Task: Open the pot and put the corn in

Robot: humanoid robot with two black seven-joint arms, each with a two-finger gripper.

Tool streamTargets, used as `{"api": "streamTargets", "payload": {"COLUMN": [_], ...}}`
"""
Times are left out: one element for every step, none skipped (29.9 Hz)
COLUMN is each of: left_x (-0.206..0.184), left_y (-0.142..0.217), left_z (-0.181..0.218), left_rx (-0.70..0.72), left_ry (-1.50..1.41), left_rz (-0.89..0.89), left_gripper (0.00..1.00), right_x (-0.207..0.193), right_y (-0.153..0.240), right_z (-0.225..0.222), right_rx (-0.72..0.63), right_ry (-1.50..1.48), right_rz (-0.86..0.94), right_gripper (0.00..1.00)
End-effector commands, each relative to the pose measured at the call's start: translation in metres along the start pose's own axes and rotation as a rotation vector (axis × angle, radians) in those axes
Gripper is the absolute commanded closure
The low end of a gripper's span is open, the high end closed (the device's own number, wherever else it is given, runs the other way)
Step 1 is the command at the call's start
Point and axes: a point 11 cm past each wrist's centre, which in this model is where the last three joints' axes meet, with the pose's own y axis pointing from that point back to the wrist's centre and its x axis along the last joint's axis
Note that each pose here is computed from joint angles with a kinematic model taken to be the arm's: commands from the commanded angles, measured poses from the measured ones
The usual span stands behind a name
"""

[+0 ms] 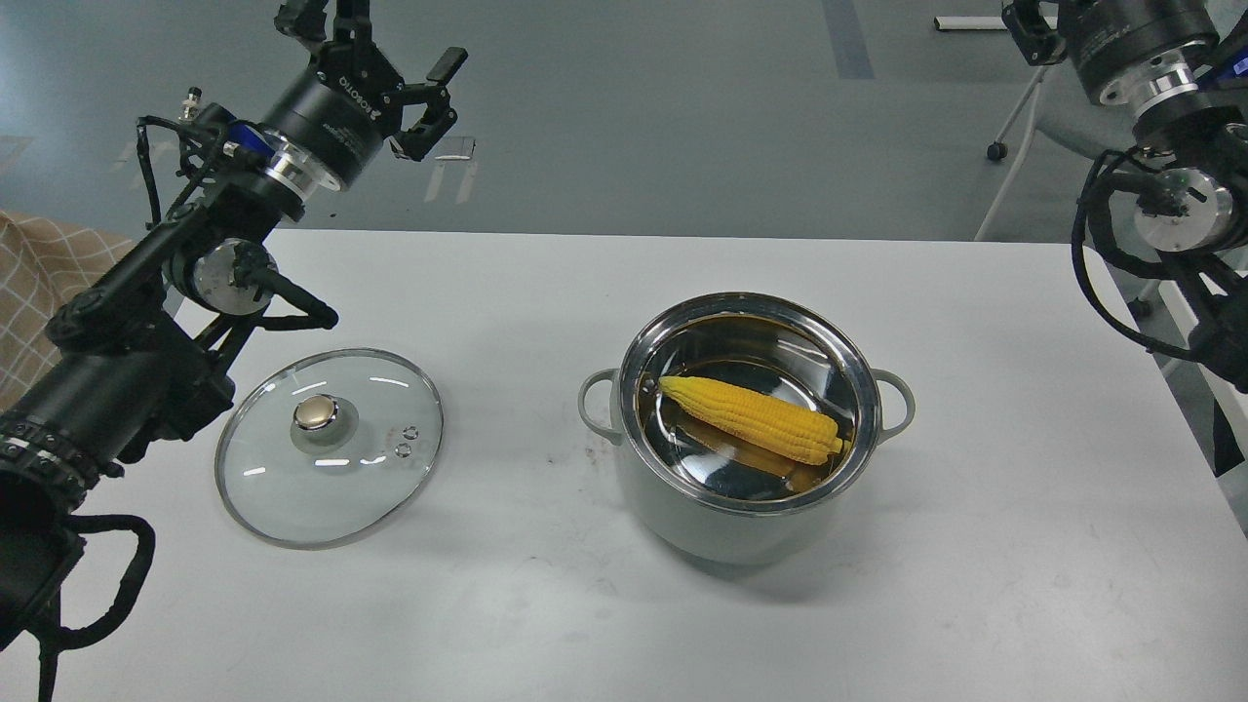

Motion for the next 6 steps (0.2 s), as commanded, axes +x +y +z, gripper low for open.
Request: {"api": "streamTargets", "payload": {"left_x": [-0.0052,-0.0073,-0.0078,-0.008,-0.0094,-0.0094], "left_y": [-0.0007,-0.0011,-0.0012,-0.0009,-0.0015,-0.0015], "left_z": [0.005,0.0051,0.0052,0.0046,0.0049,0.0049], "left_rx": [-0.017,-0.018,-0.018,-0.016,-0.017,-0.017], "left_ry": [0.011,0.013,0.013,0.014,0.014,0.014], "left_rz": [-0.017,-0.023,-0.025,-0.025,-0.029,-0.029], "left_gripper": [0.02,0.02,0.02,0.02,0.02,0.02], "right_x": [-0.0023,-0.0041,-0.007,-0.0075,-0.0085,-0.0088], "right_y": [-0.0007,-0.0006,-0.0015,-0.002,-0.0025,-0.0028], "right_z": [-0.0004,0.002,0.0031,0.0032,0.0035,0.0031], "right_rx": [0.007,0.005,0.007,0.009,0.014,0.017], "right_ry": [-0.017,-0.024,-0.031,-0.035,-0.046,-0.05], "right_rz": [-0.003,-0.004,-0.008,-0.006,-0.006,-0.007], "right_gripper": [0.0,0.0,0.0,0.0,0.0,0.0]}}
